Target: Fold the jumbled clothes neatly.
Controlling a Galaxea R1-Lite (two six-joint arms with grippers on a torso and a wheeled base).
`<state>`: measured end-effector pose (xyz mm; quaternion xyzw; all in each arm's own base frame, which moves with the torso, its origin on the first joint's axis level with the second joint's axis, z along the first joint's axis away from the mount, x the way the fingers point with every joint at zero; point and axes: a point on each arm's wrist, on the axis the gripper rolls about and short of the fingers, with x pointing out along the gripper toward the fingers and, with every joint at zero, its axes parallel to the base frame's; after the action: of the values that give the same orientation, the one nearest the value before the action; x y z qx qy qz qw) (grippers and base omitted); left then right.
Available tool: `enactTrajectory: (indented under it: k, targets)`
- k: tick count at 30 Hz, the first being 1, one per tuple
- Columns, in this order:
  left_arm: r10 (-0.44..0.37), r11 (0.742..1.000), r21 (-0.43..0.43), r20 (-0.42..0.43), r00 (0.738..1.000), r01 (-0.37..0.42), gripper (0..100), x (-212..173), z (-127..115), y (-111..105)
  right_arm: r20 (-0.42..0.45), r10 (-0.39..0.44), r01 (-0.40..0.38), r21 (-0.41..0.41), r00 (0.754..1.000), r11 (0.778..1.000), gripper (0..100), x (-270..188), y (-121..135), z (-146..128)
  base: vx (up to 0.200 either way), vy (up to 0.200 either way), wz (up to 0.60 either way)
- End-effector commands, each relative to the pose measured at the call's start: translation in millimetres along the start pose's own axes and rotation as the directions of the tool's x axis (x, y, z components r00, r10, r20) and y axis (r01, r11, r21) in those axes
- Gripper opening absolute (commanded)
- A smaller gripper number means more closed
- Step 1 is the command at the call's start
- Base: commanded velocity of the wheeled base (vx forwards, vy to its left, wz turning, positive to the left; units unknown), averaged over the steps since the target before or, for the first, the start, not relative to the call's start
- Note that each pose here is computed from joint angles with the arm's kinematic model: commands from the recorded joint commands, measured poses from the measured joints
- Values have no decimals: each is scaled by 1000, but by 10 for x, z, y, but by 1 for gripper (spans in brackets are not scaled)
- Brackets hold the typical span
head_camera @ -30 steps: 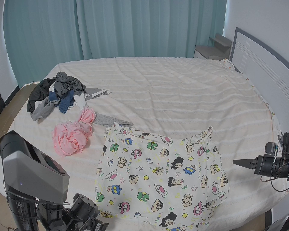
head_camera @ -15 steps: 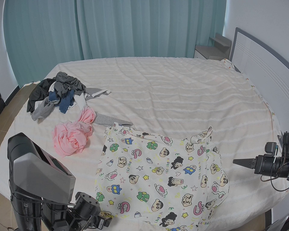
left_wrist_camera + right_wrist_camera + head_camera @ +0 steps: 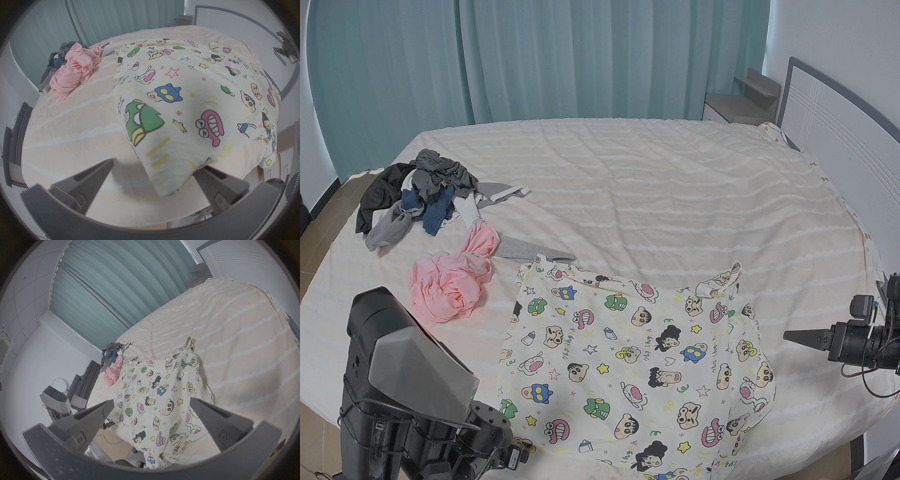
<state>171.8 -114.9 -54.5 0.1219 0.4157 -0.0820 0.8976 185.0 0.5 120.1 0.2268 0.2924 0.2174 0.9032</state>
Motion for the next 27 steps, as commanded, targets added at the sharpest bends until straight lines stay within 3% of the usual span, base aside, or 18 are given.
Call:
enactTrajectory:
  k: [1, 12, 19, 27]
  targets:
    - [7, 1000, 12, -23, 1000, -7, 0, 20, -62, 4, -1, -1, 1, 2, 1000, 1000, 100, 3, -4, 0, 0, 0, 0]
    - [47, 997, 54, -14, 999, -46, 0, -4, -68, 20, -2, 0, 0, 1, 1000, 1000, 100, 5, -2, -1, 0, 0, 0]
    - [58, 993, 100, 56, 997, -63, 0, -114, 77, 74, -1, -1, 1, 2, 1000, 1000, 100, 0, -3, -4, 0, 0, 0]
    - [115, 956, 272, -3, 993, -110, 0, -415, 159, 327, 0, 0, 0, 1, 1000, 1000, 100, 1, -2, 1, 0, 0, 0]
